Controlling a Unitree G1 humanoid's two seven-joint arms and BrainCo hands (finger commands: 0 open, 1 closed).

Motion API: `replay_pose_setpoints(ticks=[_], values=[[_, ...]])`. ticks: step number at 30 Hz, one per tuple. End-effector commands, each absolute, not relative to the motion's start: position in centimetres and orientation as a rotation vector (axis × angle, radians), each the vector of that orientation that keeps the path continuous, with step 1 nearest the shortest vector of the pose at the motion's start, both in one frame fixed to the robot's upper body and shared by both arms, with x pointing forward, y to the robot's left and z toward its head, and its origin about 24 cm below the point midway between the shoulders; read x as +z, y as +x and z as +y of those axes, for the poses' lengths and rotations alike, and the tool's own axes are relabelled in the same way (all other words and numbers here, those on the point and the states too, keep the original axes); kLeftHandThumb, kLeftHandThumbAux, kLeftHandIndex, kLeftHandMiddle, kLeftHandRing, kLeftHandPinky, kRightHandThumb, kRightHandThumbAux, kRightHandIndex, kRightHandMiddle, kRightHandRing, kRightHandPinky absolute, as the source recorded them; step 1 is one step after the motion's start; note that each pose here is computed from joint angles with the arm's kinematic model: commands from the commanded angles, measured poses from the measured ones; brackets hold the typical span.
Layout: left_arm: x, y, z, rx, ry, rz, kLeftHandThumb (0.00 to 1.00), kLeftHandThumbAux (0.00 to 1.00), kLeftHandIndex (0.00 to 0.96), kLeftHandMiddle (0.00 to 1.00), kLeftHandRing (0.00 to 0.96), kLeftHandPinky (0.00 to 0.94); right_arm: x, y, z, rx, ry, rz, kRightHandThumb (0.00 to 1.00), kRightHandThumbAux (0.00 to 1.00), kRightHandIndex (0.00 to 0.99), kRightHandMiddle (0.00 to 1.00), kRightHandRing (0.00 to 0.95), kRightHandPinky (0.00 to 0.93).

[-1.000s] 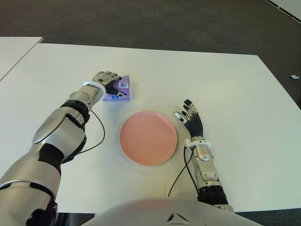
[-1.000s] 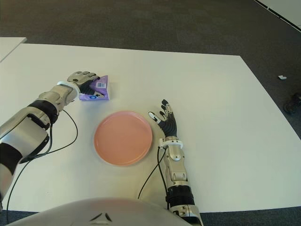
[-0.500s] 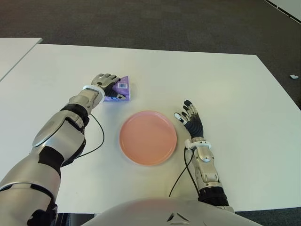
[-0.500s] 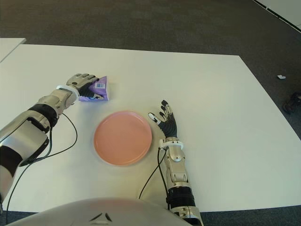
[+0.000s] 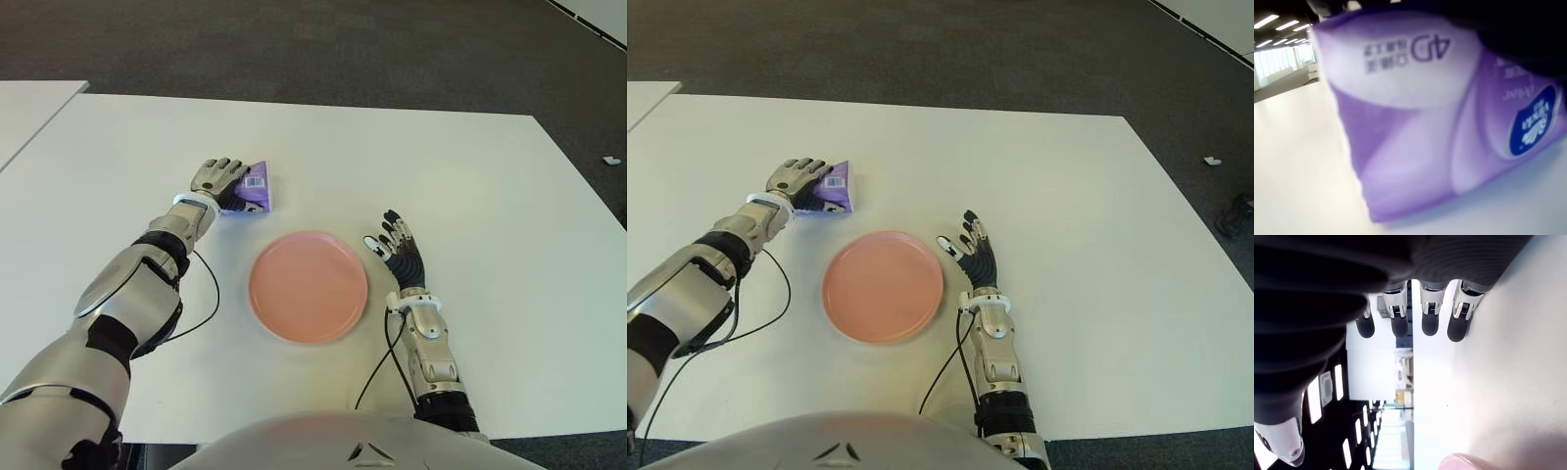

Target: Put the tissue paper into the plate.

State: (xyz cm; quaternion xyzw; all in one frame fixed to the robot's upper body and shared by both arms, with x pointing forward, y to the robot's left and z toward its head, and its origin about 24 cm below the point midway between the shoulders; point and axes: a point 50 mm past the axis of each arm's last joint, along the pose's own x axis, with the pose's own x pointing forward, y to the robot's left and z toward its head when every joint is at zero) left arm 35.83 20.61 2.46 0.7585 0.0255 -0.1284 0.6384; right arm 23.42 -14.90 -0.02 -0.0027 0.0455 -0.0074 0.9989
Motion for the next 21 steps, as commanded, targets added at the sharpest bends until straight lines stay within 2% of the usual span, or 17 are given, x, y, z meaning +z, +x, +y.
replay_pose_setpoints(ticks=[1, 12, 21], values=[[-1.7, 32.97, 20.83, -0.424, 1.731, 0.186, 0.158, 0.308, 0.0, 0.0, 0.0, 0.0, -2.34, 22.1, -15.19, -0.029, 0.012, 0.236, 0.019, 0.644, 0.005, 0.0, 0.0, 0.029], [-1.74, 32.96, 20.5, -0.415, 1.753, 0.152, 0.163, 0.351, 0.0, 0.0, 0.0, 0.0, -2.38, 22.06, -15.29, -0.036, 0.009, 0.239, 0.024, 0.646, 0.003, 0.0, 0.0, 0.026], [-1.62, 33.1, 20.35, -0.405, 1.768, 0.143, 0.198, 0.347, 0.0, 0.0, 0.0, 0.0, -2.37, 22.07, -15.32, -0.032, 0.005, 0.235, 0.017, 0.638, 0.0, 0.0, 0.0, 0.019]])
